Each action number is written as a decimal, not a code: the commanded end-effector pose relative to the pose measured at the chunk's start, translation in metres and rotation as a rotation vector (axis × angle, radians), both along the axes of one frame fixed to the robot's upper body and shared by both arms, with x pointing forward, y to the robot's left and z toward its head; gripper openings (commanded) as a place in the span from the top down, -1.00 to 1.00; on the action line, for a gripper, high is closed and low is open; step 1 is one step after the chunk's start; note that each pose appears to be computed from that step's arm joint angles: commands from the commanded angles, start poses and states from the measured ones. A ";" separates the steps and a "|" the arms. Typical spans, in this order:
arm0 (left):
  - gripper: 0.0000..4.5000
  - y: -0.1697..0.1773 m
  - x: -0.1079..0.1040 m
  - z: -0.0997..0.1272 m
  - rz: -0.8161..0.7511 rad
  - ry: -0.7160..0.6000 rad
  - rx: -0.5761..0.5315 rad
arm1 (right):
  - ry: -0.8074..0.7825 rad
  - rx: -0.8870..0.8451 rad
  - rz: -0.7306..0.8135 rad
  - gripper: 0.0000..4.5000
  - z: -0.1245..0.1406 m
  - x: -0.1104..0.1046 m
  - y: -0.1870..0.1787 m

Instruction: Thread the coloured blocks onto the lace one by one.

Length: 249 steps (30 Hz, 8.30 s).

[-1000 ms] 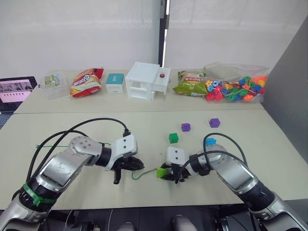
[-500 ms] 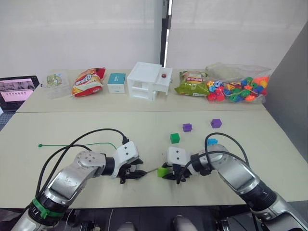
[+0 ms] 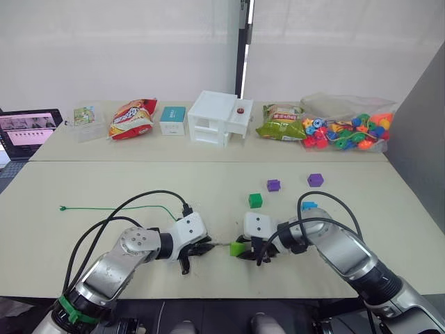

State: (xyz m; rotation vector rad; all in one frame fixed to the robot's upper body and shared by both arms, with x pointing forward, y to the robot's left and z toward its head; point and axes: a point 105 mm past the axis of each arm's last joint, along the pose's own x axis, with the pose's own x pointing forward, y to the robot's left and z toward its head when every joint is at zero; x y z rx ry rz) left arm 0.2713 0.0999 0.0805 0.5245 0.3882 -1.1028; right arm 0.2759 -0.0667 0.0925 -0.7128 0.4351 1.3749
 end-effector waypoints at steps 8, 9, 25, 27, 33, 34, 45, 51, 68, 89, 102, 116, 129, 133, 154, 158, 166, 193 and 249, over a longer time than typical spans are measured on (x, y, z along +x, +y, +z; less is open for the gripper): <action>0.99 0.013 0.003 0.021 -0.070 0.103 -0.084 | -0.026 0.001 -0.042 0.42 0.002 0.005 -0.003; 0.99 0.016 0.005 0.030 -0.078 0.113 -0.106 | -0.026 0.002 -0.042 0.42 0.002 0.006 -0.003; 0.99 0.054 -0.020 0.067 -0.292 0.263 0.061 | -0.036 0.020 -0.038 0.42 0.001 0.008 0.004; 0.99 0.053 -0.023 0.061 -0.292 0.297 0.114 | -0.039 0.021 -0.030 0.42 0.001 0.007 0.005; 0.99 0.030 -0.021 0.064 -0.301 0.384 0.168 | -0.077 -0.047 0.050 0.42 -0.003 0.004 0.002; 0.99 0.030 -0.018 0.062 -0.292 0.386 0.216 | -0.078 -0.050 0.062 0.42 -0.003 0.003 0.002; 0.99 0.022 0.005 0.051 -0.315 0.352 0.439 | -0.105 -0.103 0.128 0.42 -0.004 0.002 0.002; 0.99 0.005 0.005 0.063 -0.386 0.312 0.440 | -0.111 -0.114 0.146 0.42 -0.005 0.000 0.002; 0.99 -0.009 0.007 0.052 -0.411 0.312 0.479 | -0.113 -0.104 0.149 0.42 -0.005 -0.003 0.011; 0.99 0.000 0.016 0.053 -0.362 0.306 0.489 | -0.109 -0.113 0.147 0.42 -0.006 -0.003 0.009; 0.99 -0.023 0.010 0.054 -0.385 0.295 0.436 | -0.105 -0.113 0.153 0.42 -0.008 -0.005 0.011; 0.99 -0.044 0.000 0.052 -0.382 0.336 0.275 | -0.112 -0.106 0.120 0.42 -0.006 0.000 0.010; 0.72 -0.058 0.007 0.034 -0.327 0.145 -0.039 | -0.098 -0.068 0.048 0.42 -0.001 0.004 0.007; 0.15 -0.046 0.009 0.044 -0.339 0.096 -0.043 | -0.087 -0.071 0.039 0.42 -0.004 0.002 0.004; -0.14 -0.006 0.006 -0.004 -0.225 -0.047 -0.003 | -0.079 -0.062 0.015 0.42 -0.002 0.000 0.004; 0.53 -0.010 0.003 -0.007 -0.239 -0.036 -0.033 | -0.078 -0.065 0.013 0.42 -0.002 0.000 0.002; 0.99 -0.026 0.004 0.008 -0.276 -0.087 -0.124 | -0.077 -0.069 0.009 0.42 -0.003 0.000 0.002; -0.73 -0.022 0.007 0.036 -0.298 0.010 -0.062 | -0.115 0.022 -0.104 -1.00 0.018 0.006 -0.009; 0.42 0.045 0.020 -0.007 -0.200 0.095 0.135 | -0.119 -0.003 -0.057 1.00 0.015 0.002 -0.043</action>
